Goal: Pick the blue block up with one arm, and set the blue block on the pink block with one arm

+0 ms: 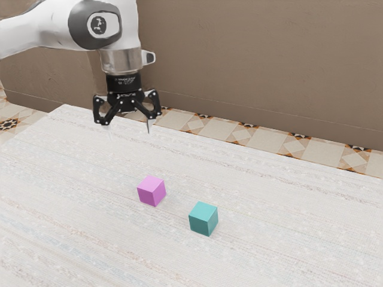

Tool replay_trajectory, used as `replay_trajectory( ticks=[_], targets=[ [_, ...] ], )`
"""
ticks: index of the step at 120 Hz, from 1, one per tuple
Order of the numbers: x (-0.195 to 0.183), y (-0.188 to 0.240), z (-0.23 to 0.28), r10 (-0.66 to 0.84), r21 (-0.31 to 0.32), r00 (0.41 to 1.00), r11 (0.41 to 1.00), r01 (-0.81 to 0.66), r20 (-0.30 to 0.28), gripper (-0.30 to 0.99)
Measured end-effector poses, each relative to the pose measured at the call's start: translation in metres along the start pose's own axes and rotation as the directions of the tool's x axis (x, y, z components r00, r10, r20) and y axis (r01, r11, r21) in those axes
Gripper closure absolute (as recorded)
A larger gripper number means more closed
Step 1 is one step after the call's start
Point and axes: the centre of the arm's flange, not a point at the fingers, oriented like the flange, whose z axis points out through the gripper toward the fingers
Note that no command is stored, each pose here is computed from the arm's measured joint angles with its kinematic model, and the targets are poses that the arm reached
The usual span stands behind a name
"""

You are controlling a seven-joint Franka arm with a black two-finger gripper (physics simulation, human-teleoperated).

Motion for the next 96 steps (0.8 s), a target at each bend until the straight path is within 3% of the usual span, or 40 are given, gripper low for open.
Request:
replay_trajectory(
  ticks=[29,58,96],
  targets=[
    [-0.009,0.082,0.094,0.302,0.041,0.950,0.953,-0.300,-0.079,0.00],
    [-0.014,0.111,0.175,0.555,0.025,0.817,0.829,-0.558,-0.155,0.00],
    [-0.007,0.121,0.213,0.691,0.009,0.690,0.708,-0.706,-0.216,0.00]
  ],
)
